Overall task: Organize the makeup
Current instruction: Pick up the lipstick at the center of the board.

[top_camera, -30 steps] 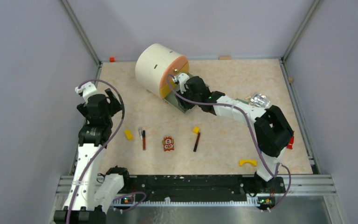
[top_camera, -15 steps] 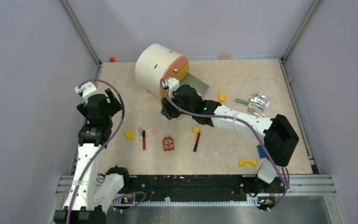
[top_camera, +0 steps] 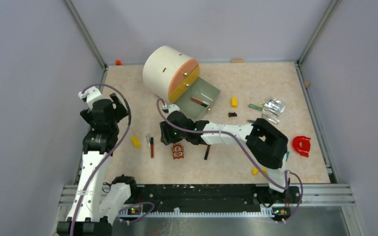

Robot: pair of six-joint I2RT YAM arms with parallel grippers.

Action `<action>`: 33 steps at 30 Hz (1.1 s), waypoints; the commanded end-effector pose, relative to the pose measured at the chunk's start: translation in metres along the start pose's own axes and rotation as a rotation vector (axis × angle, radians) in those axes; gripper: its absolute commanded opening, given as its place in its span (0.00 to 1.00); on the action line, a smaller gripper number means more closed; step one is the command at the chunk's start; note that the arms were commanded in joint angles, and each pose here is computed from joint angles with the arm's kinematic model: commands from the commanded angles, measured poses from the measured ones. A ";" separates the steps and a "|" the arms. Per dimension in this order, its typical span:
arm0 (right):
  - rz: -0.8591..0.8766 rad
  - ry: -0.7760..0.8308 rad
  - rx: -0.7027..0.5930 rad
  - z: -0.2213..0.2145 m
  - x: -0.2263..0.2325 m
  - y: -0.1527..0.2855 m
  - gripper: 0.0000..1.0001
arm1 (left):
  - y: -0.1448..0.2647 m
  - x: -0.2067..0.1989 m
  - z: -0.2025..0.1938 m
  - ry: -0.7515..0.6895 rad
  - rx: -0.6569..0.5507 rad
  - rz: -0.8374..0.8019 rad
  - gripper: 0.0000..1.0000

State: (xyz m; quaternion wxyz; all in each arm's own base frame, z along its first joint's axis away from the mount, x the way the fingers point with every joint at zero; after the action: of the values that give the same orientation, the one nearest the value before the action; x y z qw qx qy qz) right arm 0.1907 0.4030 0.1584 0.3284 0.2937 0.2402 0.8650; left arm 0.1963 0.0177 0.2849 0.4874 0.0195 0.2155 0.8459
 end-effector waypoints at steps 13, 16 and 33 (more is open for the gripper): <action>-0.041 -0.041 0.064 -0.020 0.053 -0.047 0.52 | 0.015 0.029 0.025 0.146 -0.174 0.391 0.99; -0.060 -0.011 0.083 -0.026 0.058 -0.055 0.52 | 0.020 0.034 0.025 0.176 -0.191 0.454 0.99; -0.266 0.176 0.147 -0.054 0.049 -0.086 0.40 | 0.024 0.036 0.026 0.177 -0.197 0.448 0.99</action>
State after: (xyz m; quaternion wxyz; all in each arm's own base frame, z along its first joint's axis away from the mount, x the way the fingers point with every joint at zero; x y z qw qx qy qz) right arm 0.1654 0.4897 0.1018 0.3770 0.2446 0.3239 0.8325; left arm 0.1656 0.0451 0.2979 0.2635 -0.0310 0.1756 0.9480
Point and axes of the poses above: each gripper's point midway between its finger pads, its own y axis back along the fingers, its own x axis along the line the jaws close on, z = x × y, the point moved 10 cm from there along y, back along the fingers, and after that the axes turned 2 degrees about y, right-handed, at the moved point
